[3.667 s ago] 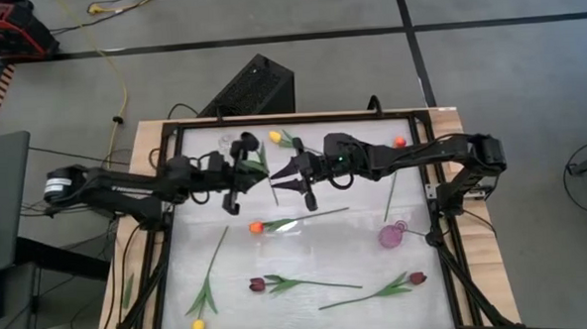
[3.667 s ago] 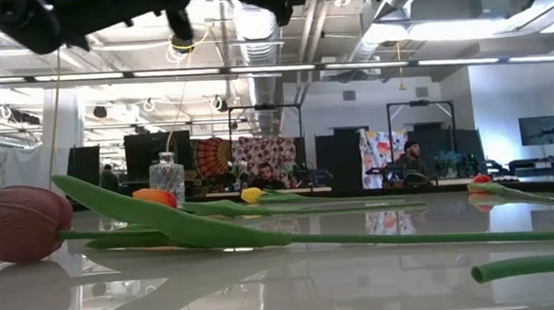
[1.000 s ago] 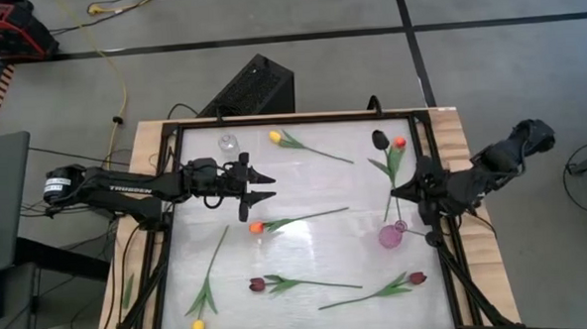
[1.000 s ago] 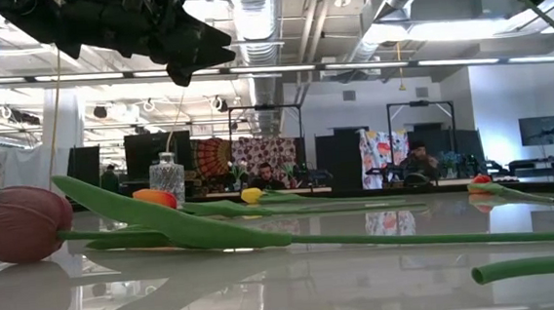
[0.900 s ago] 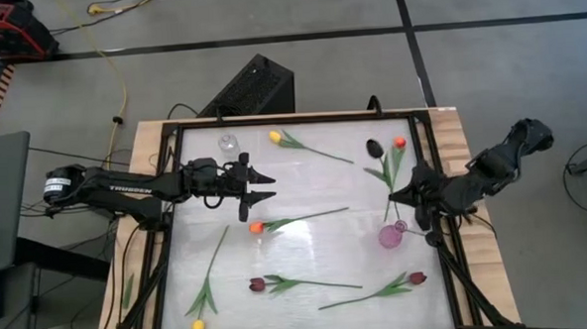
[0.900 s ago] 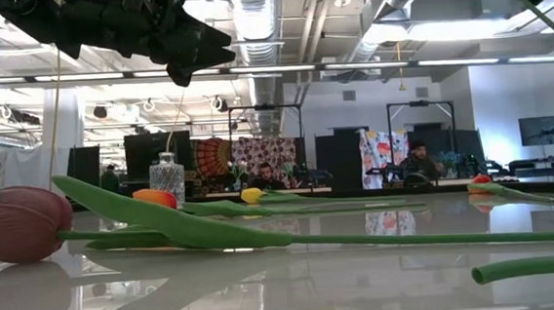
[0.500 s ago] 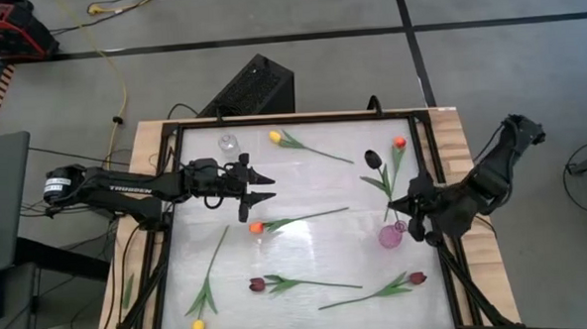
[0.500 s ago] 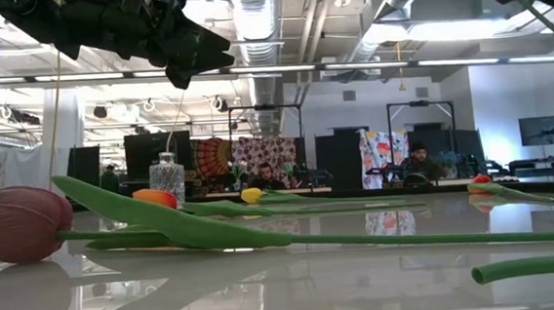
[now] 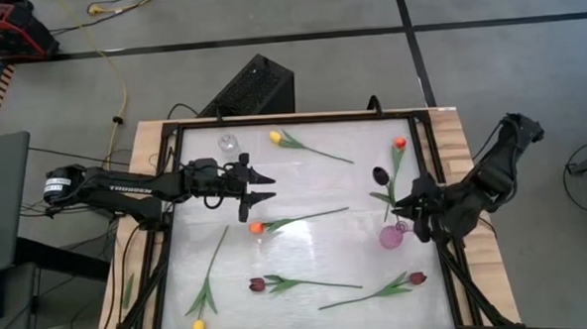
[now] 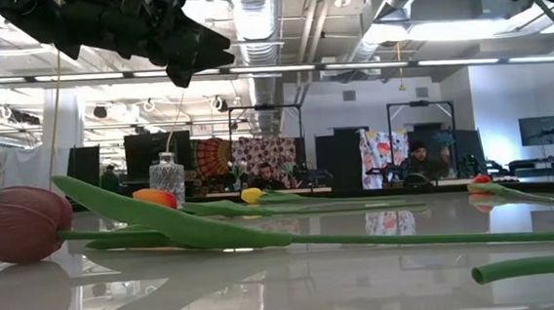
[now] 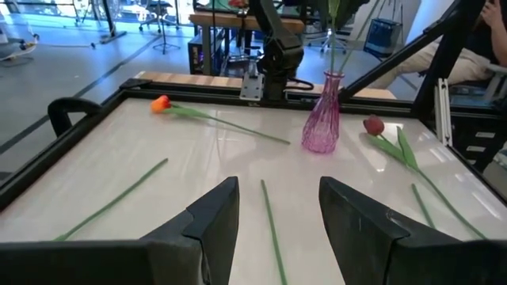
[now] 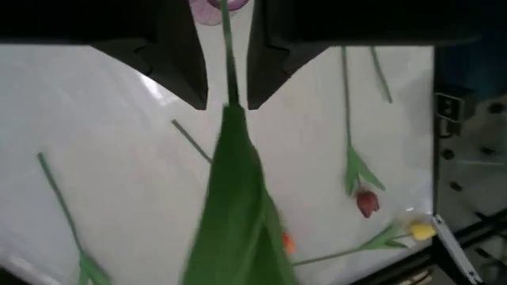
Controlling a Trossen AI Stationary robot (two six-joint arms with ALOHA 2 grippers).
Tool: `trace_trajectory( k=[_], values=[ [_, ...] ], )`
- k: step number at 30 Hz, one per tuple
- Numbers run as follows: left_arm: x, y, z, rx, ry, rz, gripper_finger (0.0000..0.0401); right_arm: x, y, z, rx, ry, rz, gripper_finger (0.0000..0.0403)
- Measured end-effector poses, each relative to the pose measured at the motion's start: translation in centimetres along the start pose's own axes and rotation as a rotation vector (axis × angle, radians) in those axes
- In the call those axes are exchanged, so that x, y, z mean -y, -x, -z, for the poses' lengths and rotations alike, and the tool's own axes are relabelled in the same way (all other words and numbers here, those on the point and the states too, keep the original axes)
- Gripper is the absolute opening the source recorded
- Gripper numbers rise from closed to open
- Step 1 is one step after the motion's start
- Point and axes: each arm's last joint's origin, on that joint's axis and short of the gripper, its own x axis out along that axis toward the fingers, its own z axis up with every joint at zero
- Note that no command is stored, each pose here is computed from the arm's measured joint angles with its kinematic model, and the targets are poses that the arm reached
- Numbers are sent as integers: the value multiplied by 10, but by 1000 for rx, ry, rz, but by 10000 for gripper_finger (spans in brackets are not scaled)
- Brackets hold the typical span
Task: Sort flowers into vase by color
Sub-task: Put the black flower into the pink vase, then put the left dark red flower into the pink vase
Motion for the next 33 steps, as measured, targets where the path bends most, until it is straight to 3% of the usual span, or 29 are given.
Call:
trace_trajectory(
  k=[9, 19, 28, 33],
  values=[
    [0, 0, 0, -2, -8, 0, 164, 15, 30, -22, -61, -52, -170, 183],
    [2, 0, 1, -6, -48, 68, 164, 16, 63, -56, -64, -151, -338, 175],
    [34, -18, 21, -71, -58, 247, 164, -29, 62, -97, 191, 15, -505, 171],
    [69, -34, 41, -90, -79, 376, 164, -67, 32, -101, 146, 89, -546, 171]
  ],
)
